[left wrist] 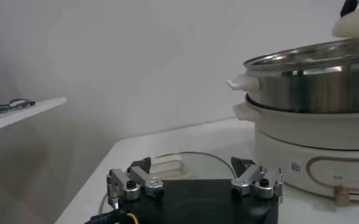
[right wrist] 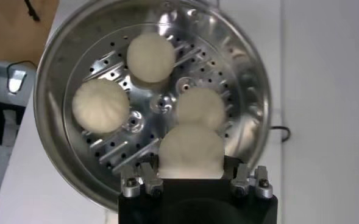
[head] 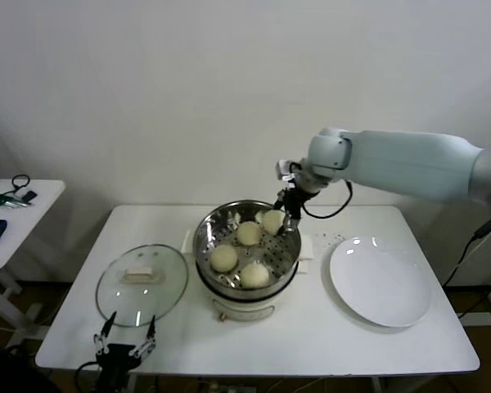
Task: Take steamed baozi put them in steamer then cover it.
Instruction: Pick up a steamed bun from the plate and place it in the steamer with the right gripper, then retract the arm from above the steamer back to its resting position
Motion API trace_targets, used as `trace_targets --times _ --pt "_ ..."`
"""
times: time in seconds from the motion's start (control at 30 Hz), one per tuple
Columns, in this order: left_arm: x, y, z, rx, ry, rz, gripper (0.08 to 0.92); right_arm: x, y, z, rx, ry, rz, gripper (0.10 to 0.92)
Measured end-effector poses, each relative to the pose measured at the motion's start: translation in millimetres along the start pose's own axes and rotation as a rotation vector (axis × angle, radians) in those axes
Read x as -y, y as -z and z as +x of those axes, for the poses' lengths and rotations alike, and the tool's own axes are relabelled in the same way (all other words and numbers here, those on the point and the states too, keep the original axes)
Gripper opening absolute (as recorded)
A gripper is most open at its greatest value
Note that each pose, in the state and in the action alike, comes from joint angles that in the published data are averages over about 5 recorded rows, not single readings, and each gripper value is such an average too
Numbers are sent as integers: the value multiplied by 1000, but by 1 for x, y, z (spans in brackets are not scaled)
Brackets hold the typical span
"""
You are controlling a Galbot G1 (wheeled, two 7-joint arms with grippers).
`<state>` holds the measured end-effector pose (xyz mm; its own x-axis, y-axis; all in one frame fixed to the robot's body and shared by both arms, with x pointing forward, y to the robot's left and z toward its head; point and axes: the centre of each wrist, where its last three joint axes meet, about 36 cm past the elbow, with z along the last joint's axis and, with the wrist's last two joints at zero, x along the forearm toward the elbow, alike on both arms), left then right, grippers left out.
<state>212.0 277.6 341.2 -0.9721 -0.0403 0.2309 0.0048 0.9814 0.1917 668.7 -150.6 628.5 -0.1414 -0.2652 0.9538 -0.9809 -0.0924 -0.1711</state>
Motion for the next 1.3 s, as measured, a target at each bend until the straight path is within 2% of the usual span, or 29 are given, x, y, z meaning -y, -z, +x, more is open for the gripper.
trace_targets --times 0.5,0.67,0.77,1.07,1.3 --pt "-2 0 -5 6 -1 8 823 -10 -3 -40 -72 57 0 700" --pt "-2 -1 -7 5 -3 9 823 -11 -4 -44 -73 64 -5 789" --pt "-2 -1 -7 4 -4 7 823 -10 -4 -42 -67 63 -8 818" --pt "-3 -2 -6 0 -3 2 823 -3 -4 -25 -41 67 -10 823" --pt "-1 -1 -8 4 -2 -6 823 0 -11 -5 27 53 -10 823"
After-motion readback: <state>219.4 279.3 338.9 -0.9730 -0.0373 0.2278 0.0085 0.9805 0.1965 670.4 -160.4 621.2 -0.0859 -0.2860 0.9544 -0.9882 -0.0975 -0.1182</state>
